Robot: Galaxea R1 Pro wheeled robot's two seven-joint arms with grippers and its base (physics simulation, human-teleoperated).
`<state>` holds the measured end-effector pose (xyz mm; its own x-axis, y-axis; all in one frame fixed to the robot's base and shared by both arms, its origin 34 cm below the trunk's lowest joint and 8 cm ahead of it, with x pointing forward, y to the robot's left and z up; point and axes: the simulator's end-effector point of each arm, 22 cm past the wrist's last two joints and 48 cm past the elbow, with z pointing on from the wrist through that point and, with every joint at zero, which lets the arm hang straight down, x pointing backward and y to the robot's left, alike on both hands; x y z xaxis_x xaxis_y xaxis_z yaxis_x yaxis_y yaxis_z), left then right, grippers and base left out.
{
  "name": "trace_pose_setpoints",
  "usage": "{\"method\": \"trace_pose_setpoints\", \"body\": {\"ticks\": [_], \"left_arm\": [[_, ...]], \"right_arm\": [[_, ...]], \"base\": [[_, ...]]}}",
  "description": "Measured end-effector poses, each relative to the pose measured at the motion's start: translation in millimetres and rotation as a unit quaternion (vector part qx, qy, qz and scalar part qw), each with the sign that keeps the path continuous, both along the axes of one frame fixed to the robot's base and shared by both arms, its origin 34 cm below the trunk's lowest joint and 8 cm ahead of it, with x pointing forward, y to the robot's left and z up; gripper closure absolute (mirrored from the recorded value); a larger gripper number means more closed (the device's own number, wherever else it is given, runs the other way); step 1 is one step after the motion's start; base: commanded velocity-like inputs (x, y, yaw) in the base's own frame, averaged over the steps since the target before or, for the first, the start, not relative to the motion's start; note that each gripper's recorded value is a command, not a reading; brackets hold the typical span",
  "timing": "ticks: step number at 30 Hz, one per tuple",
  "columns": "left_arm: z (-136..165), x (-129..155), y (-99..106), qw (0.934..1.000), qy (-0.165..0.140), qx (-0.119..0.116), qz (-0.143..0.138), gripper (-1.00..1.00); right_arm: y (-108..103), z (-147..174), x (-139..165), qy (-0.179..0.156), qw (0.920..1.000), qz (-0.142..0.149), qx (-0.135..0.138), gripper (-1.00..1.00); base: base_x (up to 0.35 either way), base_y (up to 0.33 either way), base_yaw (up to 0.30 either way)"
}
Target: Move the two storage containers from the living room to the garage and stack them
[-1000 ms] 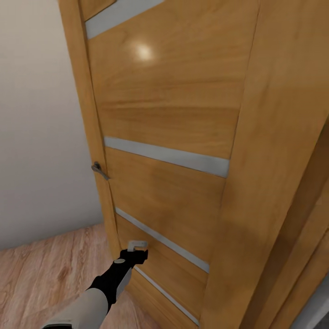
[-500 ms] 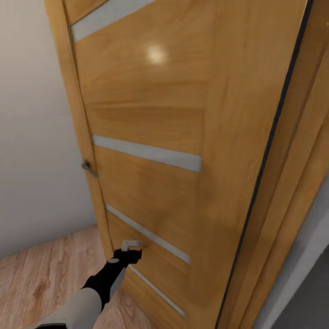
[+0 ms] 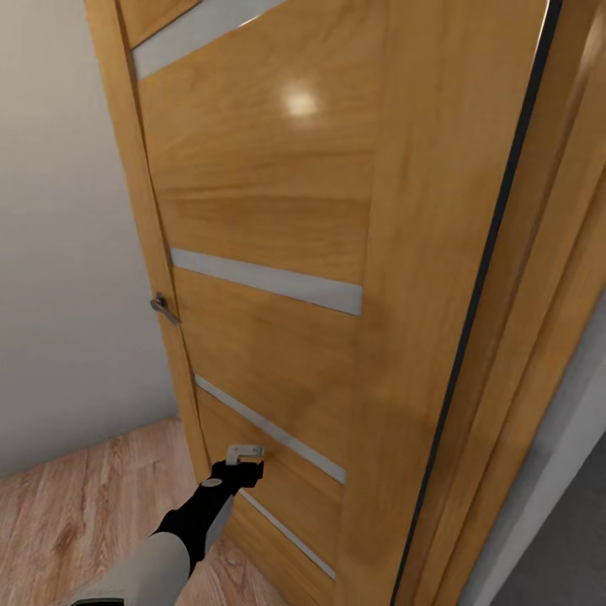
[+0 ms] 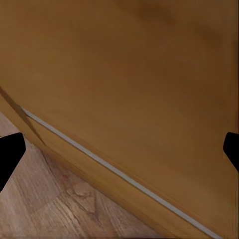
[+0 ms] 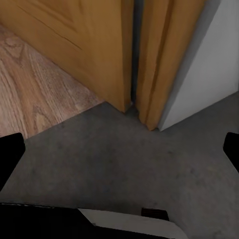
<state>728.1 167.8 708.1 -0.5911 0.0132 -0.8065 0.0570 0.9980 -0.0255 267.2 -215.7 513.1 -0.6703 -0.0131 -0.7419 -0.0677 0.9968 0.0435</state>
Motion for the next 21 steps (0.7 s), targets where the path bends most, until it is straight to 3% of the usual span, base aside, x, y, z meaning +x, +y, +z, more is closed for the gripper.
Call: {"method": "trace_pose_setpoints", "body": {"ticks": [5, 10, 21], "left_arm": [[0, -2, -8, 1.0, 0.001, 0.004, -0.002, -1.0], [0, -1, -8, 1.0, 0.0, 0.003, -0.009, -1.0], [-1, -1, 0, 0.9999, 0.002, -0.009, 0.005, -1.0]], "right_arm": [[7, 4, 16, -0.015, 0.9999, -0.002, 0.006, -1.0], [-10, 6, 28, -0.025, 0.9997, -0.003, -0.006, -1.0], [-13, 6, 29, -0.025, 0.9996, -0.003, -0.008, -1.0]], "base": [[0.0, 0.0, 0.0], [0.0, 0.0, 0.0], [0.0, 0.0, 0.0]]}}
